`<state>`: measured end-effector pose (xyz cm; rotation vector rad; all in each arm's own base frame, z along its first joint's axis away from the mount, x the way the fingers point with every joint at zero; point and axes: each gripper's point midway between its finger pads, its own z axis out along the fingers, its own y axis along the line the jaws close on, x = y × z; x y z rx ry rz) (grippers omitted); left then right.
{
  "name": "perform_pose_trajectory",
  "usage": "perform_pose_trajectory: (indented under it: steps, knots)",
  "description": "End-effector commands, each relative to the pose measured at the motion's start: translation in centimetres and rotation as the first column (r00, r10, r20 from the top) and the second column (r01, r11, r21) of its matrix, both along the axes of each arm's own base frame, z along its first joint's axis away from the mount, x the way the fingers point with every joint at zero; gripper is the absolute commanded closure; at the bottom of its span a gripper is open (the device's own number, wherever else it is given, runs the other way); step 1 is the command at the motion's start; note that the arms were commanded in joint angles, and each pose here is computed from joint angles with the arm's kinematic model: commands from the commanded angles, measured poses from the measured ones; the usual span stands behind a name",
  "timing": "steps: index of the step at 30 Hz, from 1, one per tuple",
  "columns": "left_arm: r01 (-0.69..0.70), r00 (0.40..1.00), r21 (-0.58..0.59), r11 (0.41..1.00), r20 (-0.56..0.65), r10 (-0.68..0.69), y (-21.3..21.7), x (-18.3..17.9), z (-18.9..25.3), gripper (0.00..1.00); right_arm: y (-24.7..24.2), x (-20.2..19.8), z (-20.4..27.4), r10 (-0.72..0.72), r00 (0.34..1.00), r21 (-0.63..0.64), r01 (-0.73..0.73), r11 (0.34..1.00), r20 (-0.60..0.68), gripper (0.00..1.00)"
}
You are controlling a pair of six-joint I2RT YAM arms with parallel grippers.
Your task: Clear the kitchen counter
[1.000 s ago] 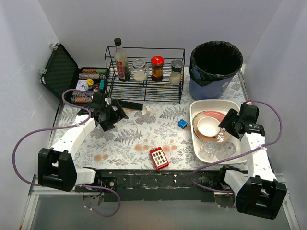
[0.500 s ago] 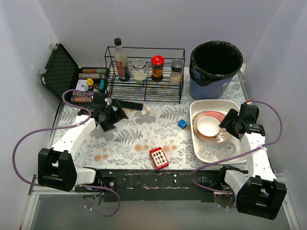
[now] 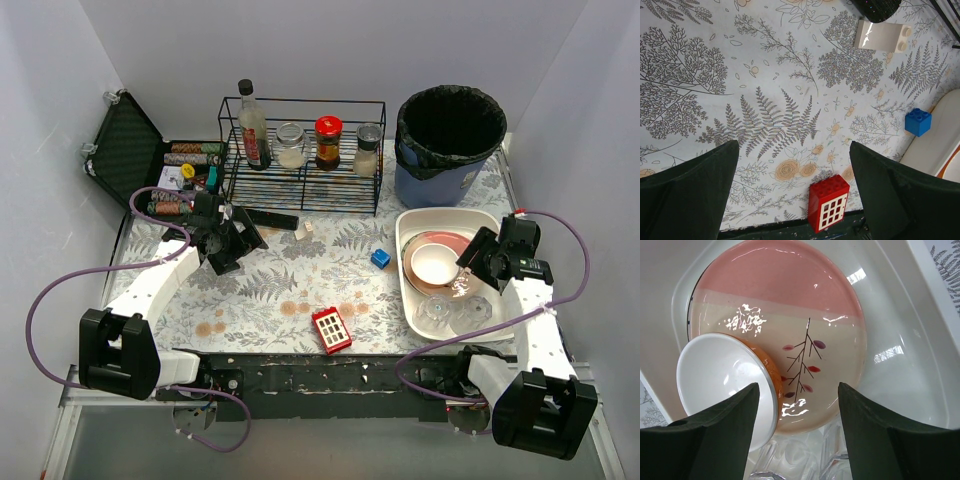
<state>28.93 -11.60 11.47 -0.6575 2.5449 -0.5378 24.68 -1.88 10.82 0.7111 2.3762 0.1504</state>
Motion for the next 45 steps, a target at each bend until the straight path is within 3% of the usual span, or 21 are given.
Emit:
perform_pose_trajectory:
  steps: [1,19,28,38,45]
  knots:
    - [-0.001,1.000,-0.009,1.000,0.031,0.001,0.1,0.2,0.7,0.07,-0.6,0.8,2.4,-0.023,0.998,-0.025,0.024,0.999,0.064,0.28]
    - [0.003,0.999,-0.008,1.000,0.040,-0.002,0.0,0.4,0.9,0.06,-2.0,1.2,5.9,-0.065,0.988,-0.090,0.078,0.993,0.141,0.26]
    - [0.005,0.998,0.011,1.000,0.058,-0.005,0.3,0.6,1.2,0.02,-1.1,2.5,10.9,0.012,0.954,-0.089,0.016,0.996,0.300,0.18]
    - [-0.008,0.996,0.027,1.000,0.092,0.005,0.5,1.5,2.5,0.02,3.6,3.9,13.5,0.119,0.924,-0.008,-0.124,0.992,0.363,0.17]
    - [-0.012,0.993,0.022,1.000,0.119,0.009,0.6,1.5,3.4,0.02,10.8,3.8,13.3,0.267,0.893,-0.022,-0.279,0.960,0.363,0.17]
